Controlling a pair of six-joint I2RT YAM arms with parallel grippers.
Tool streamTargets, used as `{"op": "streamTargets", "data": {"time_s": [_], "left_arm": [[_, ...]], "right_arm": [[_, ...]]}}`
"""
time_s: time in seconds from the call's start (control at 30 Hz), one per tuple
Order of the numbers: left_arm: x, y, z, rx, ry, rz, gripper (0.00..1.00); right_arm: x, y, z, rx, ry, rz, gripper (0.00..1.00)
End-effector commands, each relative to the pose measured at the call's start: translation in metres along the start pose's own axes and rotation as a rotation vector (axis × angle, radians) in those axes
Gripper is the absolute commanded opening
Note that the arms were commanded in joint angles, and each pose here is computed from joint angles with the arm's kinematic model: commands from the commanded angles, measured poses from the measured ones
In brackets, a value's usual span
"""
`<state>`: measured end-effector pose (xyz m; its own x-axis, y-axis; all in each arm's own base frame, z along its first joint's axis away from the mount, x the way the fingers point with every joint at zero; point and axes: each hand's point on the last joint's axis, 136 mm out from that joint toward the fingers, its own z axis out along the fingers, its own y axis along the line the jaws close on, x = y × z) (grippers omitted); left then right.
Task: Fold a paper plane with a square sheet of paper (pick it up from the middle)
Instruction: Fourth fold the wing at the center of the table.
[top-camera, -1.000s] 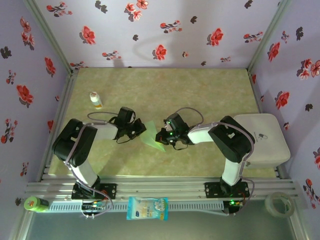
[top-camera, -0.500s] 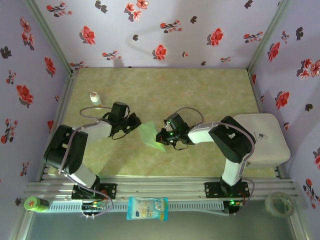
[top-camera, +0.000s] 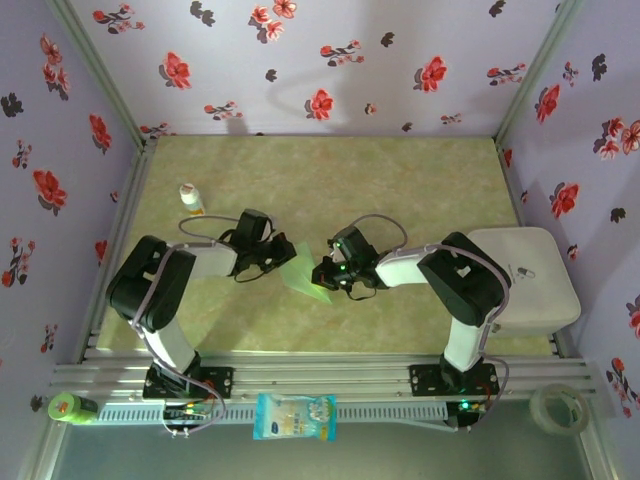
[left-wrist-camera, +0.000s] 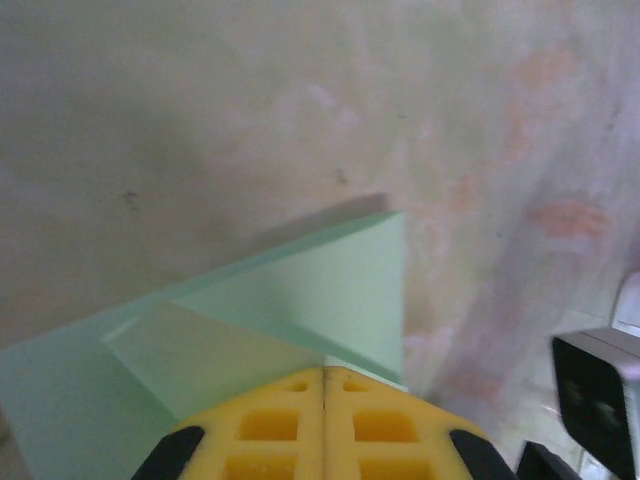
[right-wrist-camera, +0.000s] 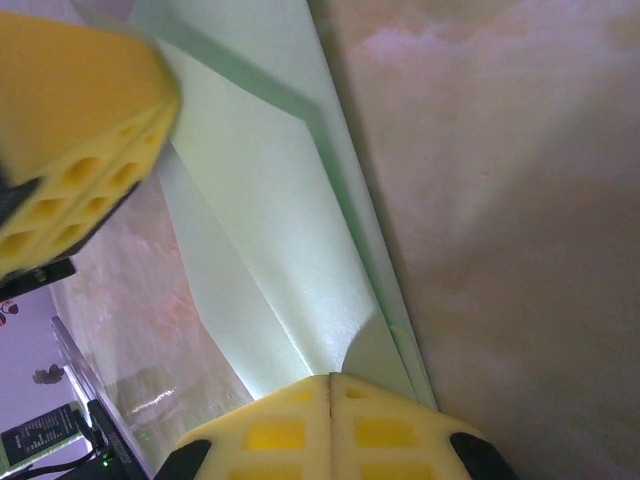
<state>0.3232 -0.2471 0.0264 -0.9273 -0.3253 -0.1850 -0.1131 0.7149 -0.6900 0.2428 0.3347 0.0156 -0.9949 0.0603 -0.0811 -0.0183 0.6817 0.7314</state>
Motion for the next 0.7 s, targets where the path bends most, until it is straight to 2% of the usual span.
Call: {"op": "streamTargets", "data": {"time_s": [0.0, 0.2, 0.37, 0.5, 0.67], "left_arm": [[-0.012, 0.013, 0.004, -0.039, -0.027, 0.023, 0.01], [-0.029, 0.049, 0.000, -0.117, -0.038, 0.006, 0.01], [-0.043, 0.061, -0.007, -0.153, -0.046, -0.002, 0.01], [-0.049, 0.054, -0.011, -0.157, -0.048, 0.025, 0.01], [-0.056, 0.029, -0.026, -0.134, -0.082, 0.070, 0.01]], "right_arm": [[0.034, -0.064, 0.001, 0.218, 0.096, 0.086, 0.00], [0.036, -0.066, 0.001, 0.224, 0.102, 0.086, 0.00], [0.036, -0.065, 0.000, 0.223, 0.099, 0.083, 0.00], [0.036, -0.065, 0.000, 0.221, 0.102, 0.082, 0.00], [0.035, -0.063, 0.000, 0.219, 0.097, 0.080, 0.00]]}}
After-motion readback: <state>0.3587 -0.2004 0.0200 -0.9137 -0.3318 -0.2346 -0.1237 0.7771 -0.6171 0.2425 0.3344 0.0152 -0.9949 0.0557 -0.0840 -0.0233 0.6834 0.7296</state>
